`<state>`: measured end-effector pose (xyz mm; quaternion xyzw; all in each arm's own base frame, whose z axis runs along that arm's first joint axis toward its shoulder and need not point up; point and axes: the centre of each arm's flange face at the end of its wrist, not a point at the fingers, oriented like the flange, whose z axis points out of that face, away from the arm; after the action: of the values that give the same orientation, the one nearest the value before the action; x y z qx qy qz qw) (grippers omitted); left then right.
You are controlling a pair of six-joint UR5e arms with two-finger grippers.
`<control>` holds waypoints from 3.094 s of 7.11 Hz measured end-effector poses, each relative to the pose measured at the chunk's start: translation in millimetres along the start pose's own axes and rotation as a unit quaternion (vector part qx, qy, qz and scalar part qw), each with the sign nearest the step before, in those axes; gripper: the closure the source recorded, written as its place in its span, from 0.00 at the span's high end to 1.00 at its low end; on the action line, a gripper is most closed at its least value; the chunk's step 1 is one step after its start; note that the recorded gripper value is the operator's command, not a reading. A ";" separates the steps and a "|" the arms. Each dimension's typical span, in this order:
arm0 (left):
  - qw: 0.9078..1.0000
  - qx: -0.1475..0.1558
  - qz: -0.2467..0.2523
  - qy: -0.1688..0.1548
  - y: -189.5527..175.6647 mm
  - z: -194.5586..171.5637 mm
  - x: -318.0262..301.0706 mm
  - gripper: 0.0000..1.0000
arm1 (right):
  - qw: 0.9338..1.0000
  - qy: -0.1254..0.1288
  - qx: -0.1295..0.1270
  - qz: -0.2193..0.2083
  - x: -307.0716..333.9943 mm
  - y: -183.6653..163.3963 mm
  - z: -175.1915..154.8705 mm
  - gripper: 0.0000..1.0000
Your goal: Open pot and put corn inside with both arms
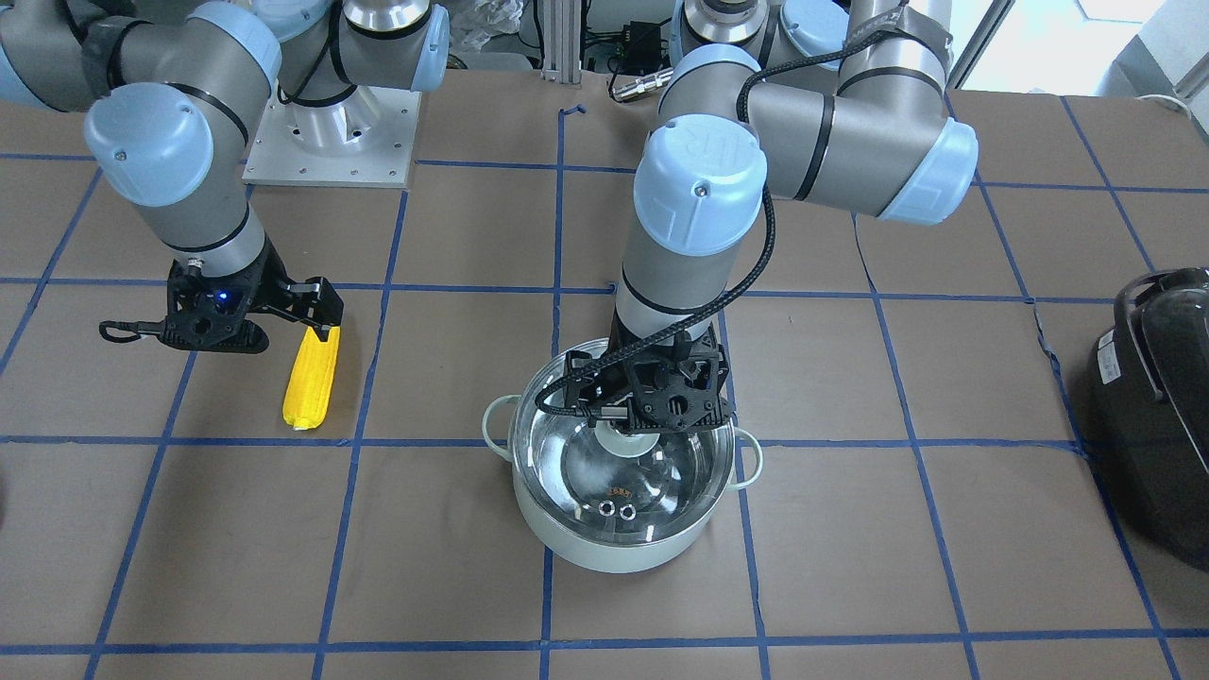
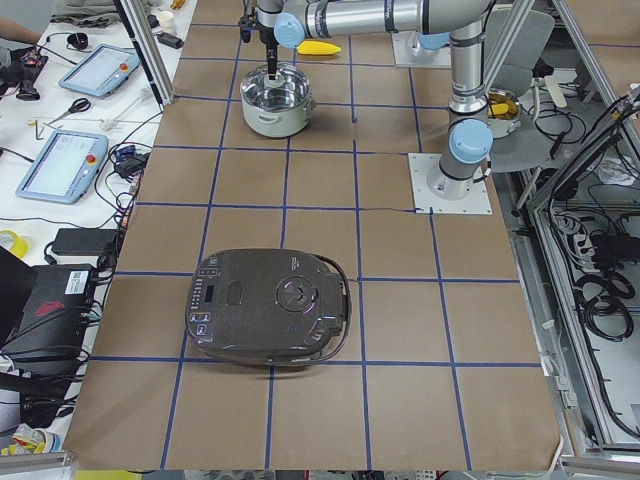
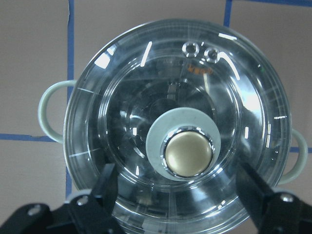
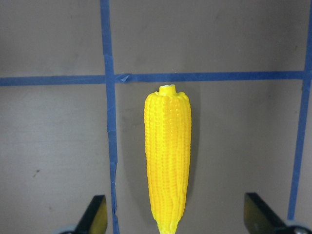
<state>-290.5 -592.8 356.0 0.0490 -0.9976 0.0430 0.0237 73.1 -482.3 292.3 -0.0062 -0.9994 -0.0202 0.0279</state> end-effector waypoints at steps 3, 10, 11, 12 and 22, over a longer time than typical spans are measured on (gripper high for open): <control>1.000 -0.002 0.003 -0.001 -2.1 12.0 2.3 0.60 | 1.000 -0.005 -0.012 0.002 1.1 14.3 65.4 1.00; 1.000 0.003 0.012 0.000 6.9 -28.5 -9.0 0.10 | 0.999 -0.004 -0.030 0.009 0.5 1.9 103.8 0.00; 1.000 -0.005 0.002 -0.005 7.7 -50.1 -23.8 0.09 | 1.000 -0.002 -0.021 0.015 1.5 -3.7 91.7 0.00; 1.000 -0.011 -0.016 -0.010 0.9 -66.6 -57.4 0.09 | 0.999 0.001 -0.009 0.031 3.2 -17.9 66.5 0.00; 0.997 -0.078 -0.003 -0.013 -2.6 75.7 -404.6 0.00 | 0.998 0.018 0.048 -0.039 -365.9 -100.5 -79.9 0.39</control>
<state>108.7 -563.3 260.1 0.0504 -0.9980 -0.0355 0.0147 441.5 -590.1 347.4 0.0349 -0.9980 0.0261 0.0449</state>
